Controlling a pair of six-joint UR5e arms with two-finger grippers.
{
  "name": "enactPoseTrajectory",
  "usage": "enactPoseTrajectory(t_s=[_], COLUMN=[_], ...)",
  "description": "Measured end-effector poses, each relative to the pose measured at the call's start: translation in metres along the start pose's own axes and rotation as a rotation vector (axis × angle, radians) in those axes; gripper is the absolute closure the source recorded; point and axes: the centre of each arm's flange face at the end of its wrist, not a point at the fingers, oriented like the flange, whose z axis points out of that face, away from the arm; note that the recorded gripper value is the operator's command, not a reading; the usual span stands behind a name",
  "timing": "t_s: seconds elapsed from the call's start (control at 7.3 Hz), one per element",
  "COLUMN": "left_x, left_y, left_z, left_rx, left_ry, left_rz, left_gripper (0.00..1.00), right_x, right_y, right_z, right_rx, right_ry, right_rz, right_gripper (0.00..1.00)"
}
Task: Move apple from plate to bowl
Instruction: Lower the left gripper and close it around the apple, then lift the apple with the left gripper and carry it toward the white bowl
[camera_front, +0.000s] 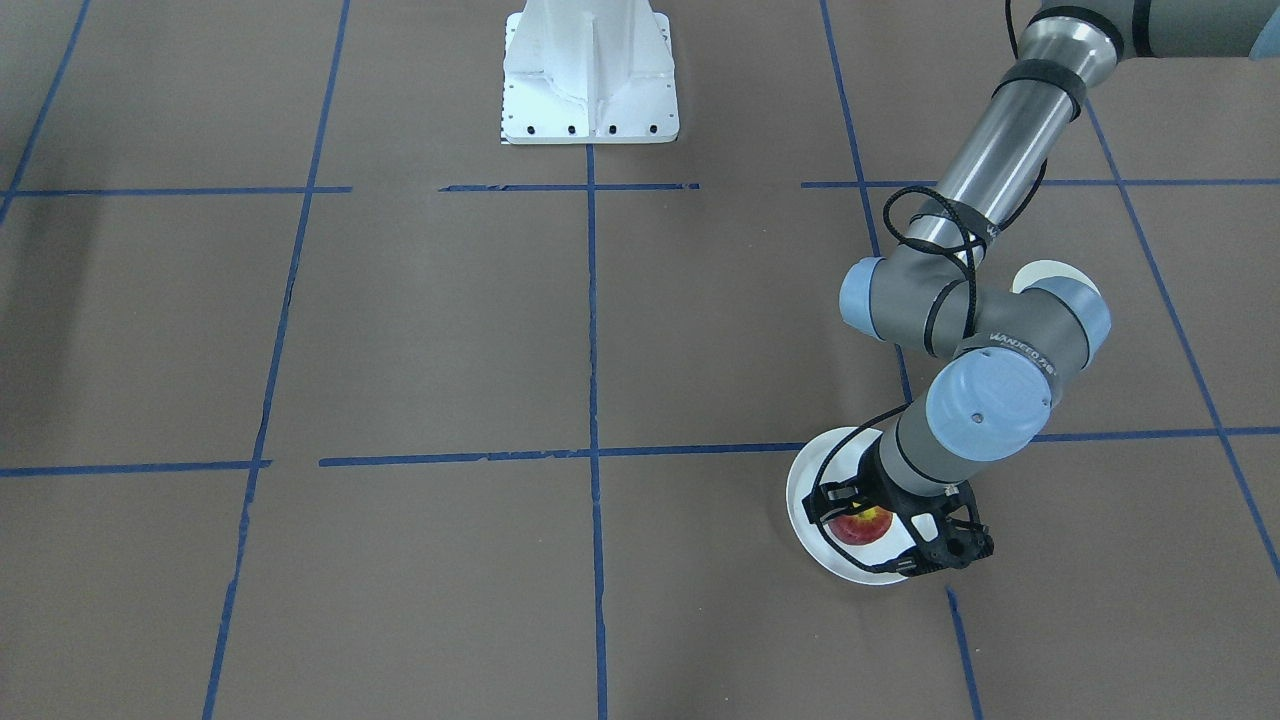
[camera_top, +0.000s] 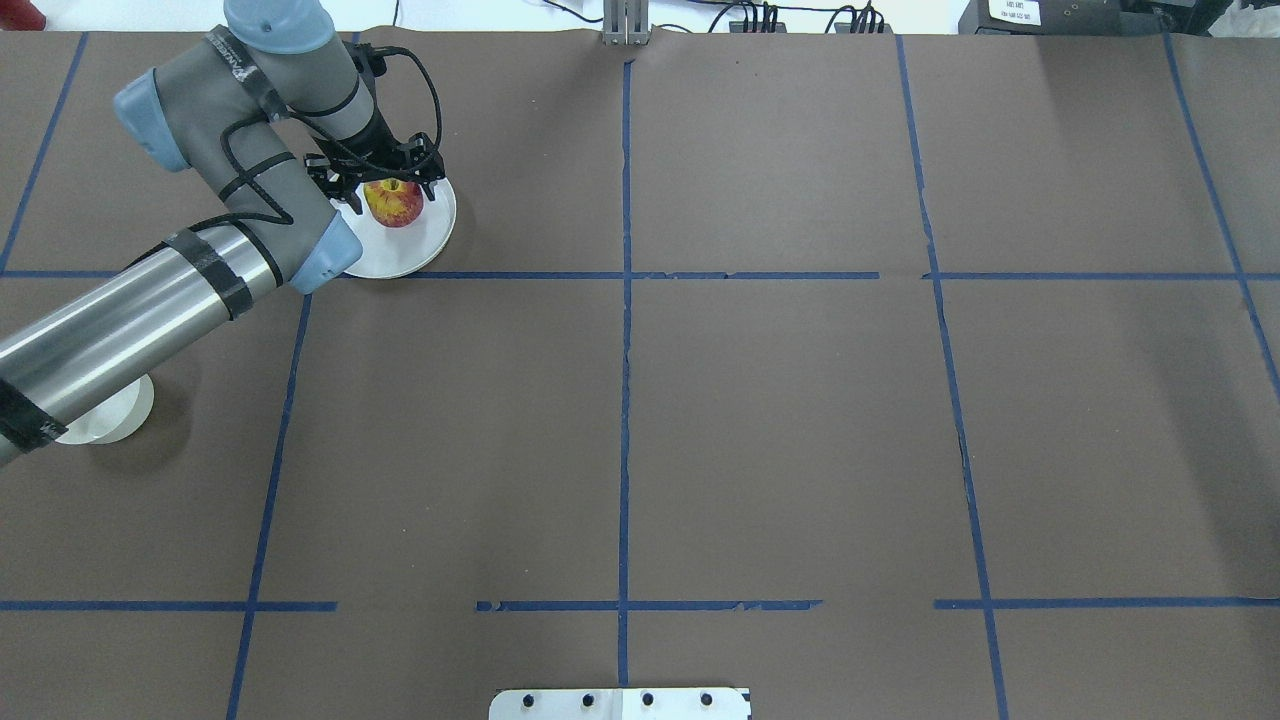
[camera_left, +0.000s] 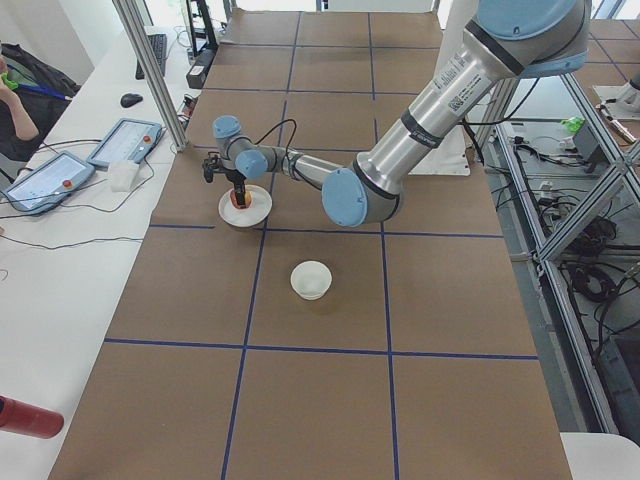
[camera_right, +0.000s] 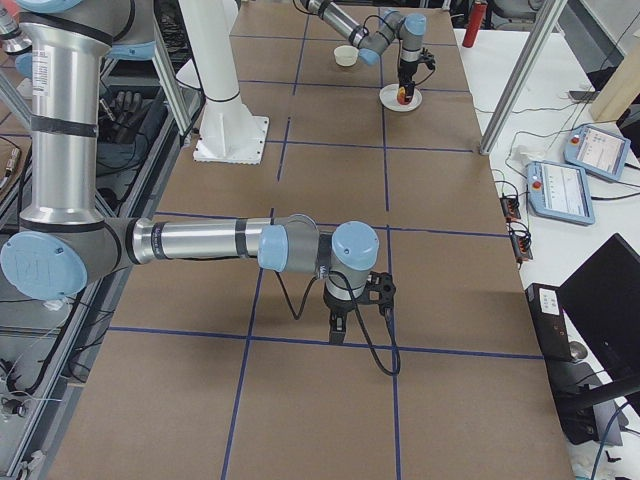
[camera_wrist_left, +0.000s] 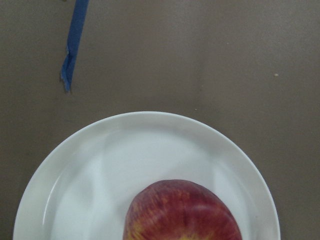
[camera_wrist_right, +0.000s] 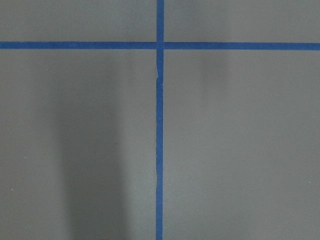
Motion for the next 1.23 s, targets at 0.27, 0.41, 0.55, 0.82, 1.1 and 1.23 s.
enactPoseTrajectory(t_s=[0.27,0.41,0.55,0.82,1.1,1.23], left_x=[0.004,0.004,0.004,-0.003,-0.02,-0.04], left_y=[0.004,0.004,0.004,-0.01,-0.017,-0.003], left_z=[0.006,0.007,0.006,-0.014,-0.068,-0.094], left_rx=[-0.001,-0.001,0.0,0.028,0.057,0.064], left_ry=[-0.004,-0.003,-0.003,0.004,-0.004,-0.013], left_rz=[-0.001,0.002,0.008,0.007,0.033,0.057], left_gripper=[0.46,0.83,1.0,1.0,1.0,1.0], right_x=[0.0,0.0,0.0,0.0,0.0,0.0], right_y=[0.0,0.0,0.0,0.0,0.0,0.0], right_z=[0.0,0.0,0.0,0.0,0.0,0.0], right_rx=[0.0,0.0,0.0,0.0,0.0,0.0], right_ry=[0.0,0.0,0.0,0.0,0.0,0.0], right_rz=[0.0,0.0,0.0,0.0,0.0,0.0], right_gripper=[0.0,0.0,0.0,0.0,0.0,0.0])
